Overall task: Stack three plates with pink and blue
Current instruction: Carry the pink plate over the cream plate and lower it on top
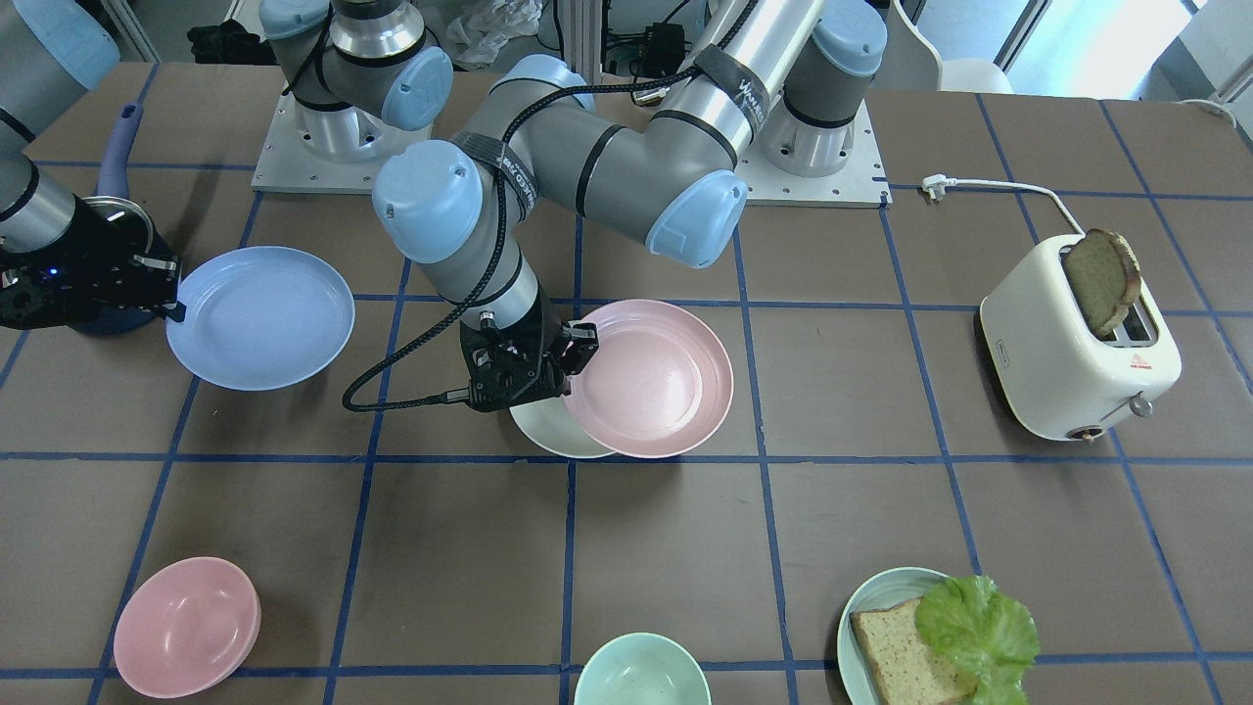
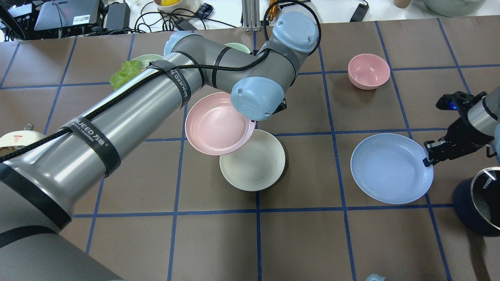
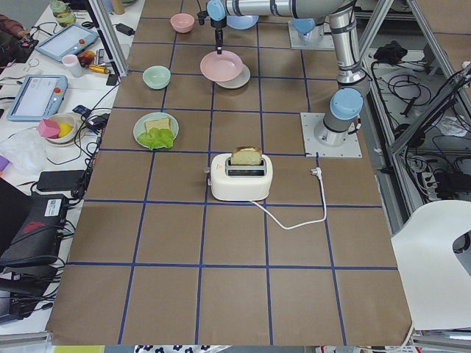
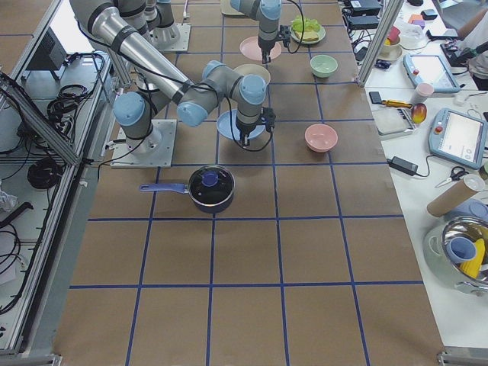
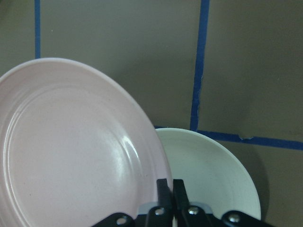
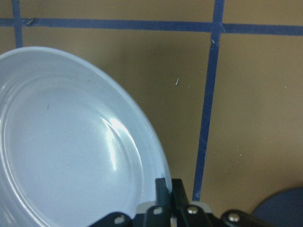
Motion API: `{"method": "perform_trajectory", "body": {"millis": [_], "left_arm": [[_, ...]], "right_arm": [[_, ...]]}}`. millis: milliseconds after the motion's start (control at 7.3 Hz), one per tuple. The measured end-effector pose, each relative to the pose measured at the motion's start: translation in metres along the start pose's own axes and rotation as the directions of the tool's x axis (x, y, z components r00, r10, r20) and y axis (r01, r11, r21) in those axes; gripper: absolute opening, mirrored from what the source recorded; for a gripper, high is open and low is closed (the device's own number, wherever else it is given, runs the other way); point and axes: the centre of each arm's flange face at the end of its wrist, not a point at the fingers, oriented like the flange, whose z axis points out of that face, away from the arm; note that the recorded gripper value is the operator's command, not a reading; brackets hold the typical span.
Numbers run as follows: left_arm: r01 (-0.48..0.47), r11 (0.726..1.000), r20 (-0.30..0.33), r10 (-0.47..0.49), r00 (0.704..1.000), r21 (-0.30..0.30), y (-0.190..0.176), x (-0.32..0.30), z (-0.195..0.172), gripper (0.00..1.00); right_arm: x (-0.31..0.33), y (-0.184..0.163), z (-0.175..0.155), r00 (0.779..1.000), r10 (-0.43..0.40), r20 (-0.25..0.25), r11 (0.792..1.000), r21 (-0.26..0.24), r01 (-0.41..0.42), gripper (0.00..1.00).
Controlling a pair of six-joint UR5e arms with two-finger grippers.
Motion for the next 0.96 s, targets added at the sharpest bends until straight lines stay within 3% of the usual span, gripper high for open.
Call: {"method": "perform_trajectory", "body": {"millis": [411, 959], "left_arm": [[0.074, 0.997, -0.002, -0.074, 0.997, -0.037, 0.016, 0.032, 0.023, 0.00], [0.083, 0.995, 0.001, -0.083, 0.997, -0.046, 0.018, 0.054, 0.045, 0.00]], "right_arm": [[0.003, -0.005, -0.004, 1.000, -0.005, 0.002, 1.000, 0.005, 0.005, 0.00], [0.001, -0.006, -0.006, 1.000, -0.009, 0.013, 1.000, 0.017, 0.008, 0.00]]}}
